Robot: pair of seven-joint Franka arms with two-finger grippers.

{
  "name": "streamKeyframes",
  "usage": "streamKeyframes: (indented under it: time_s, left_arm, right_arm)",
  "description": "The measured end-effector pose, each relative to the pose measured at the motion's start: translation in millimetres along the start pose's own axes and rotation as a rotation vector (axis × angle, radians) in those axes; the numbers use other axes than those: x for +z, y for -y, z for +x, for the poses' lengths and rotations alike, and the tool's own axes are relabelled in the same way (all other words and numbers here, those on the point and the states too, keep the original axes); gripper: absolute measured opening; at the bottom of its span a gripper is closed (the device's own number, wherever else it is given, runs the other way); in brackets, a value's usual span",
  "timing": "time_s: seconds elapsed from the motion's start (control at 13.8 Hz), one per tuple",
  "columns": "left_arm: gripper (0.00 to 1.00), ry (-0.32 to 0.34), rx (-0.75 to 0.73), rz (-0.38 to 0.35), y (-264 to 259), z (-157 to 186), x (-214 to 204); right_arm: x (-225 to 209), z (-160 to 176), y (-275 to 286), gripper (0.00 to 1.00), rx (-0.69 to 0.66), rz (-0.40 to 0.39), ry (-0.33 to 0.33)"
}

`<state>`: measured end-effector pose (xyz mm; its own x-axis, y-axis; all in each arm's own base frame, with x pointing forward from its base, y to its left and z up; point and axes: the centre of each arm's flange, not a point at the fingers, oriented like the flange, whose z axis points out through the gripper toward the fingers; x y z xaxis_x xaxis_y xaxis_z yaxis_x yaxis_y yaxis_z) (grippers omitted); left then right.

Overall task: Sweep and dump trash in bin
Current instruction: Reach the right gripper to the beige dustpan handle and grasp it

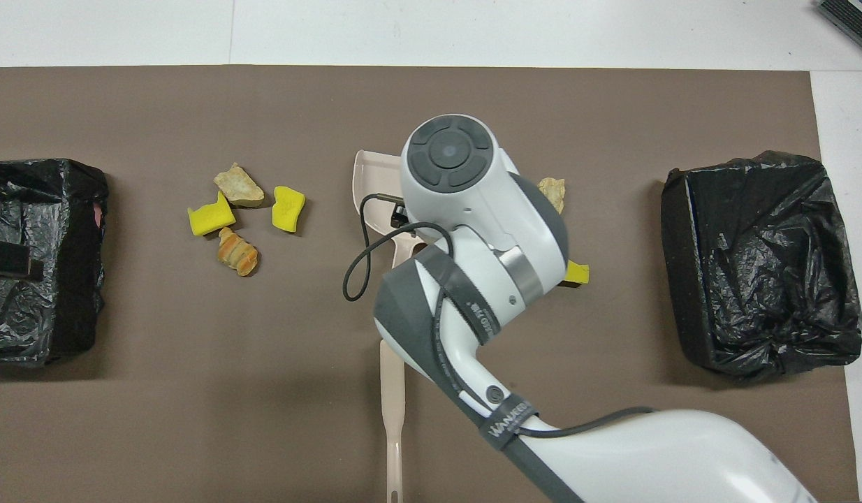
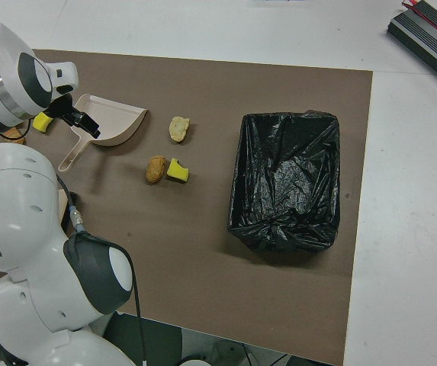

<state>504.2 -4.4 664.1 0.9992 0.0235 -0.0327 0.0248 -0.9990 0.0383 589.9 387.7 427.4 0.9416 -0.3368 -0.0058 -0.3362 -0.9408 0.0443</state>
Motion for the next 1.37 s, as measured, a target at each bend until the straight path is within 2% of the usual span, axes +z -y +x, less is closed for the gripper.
streamKeyframes:
  time_s: [0.22, 0.51, 0.87, 0.94, 1.08, 1.16, 1.23, 1.3, 1.37]
  left_arm:
    - [1.0, 0.001, 0.008, 0.001, -4.4, -0.2, 0.3]
    - [1.0, 0.003, 0.009, 0.001, -4.8, -0.4, 0.5]
    - [1.0, -0.008, 0.011, 0.001, -6.2, 0.9, -0.1]
    - [1.0, -0.007, 0.012, 0.001, -6.4, 0.9, 0.4]
    - [1.0, -0.004, 0.012, 0.001, -6.5, 1.0, 2.1]
    - [1.0, -0.002, 0.013, 0.002, -6.8, 1.0, 2.9]
    - [1.0, 0.002, 0.014, 0.002, -7.5, 1.0, 4.8]
    - [1.0, 0.009, 0.015, 0.002, -8.4, 1.2, 8.0]
    - [1.0, 0.011, 0.017, 0.002, -9.1, 1.5, 10.2]
  right_arm:
    - [34.0, -17.7, 31.2, 1.0, 0.034, -0.004, 0.011]
    - [53.2, -32.5, 47.9, 0.99, 0.066, -0.001, 0.023]
    - [67.7, -38.1, 52.5, 0.9, 0.068, -0.003, 0.03]
    - [72.4, -38.0, 51.3, 0.81, 0.069, -0.009, 0.033]
    - [79.0, -37.4, 48.7, 0.79, 0.071, -0.019, 0.038]
    - [81.1, -36.9, 47.6, 0.72, 0.071, -0.022, 0.04]
    - [82.2, -36.5, 46.9, 0.6, 0.07, -0.024, 0.041]
    - [82.3, -35.7, 46.3, 0.6, 0.067, -0.024, 0.04]
    - [82.2, -34.9, 45.8, 0.52, 0.066, -0.024, 0.04]
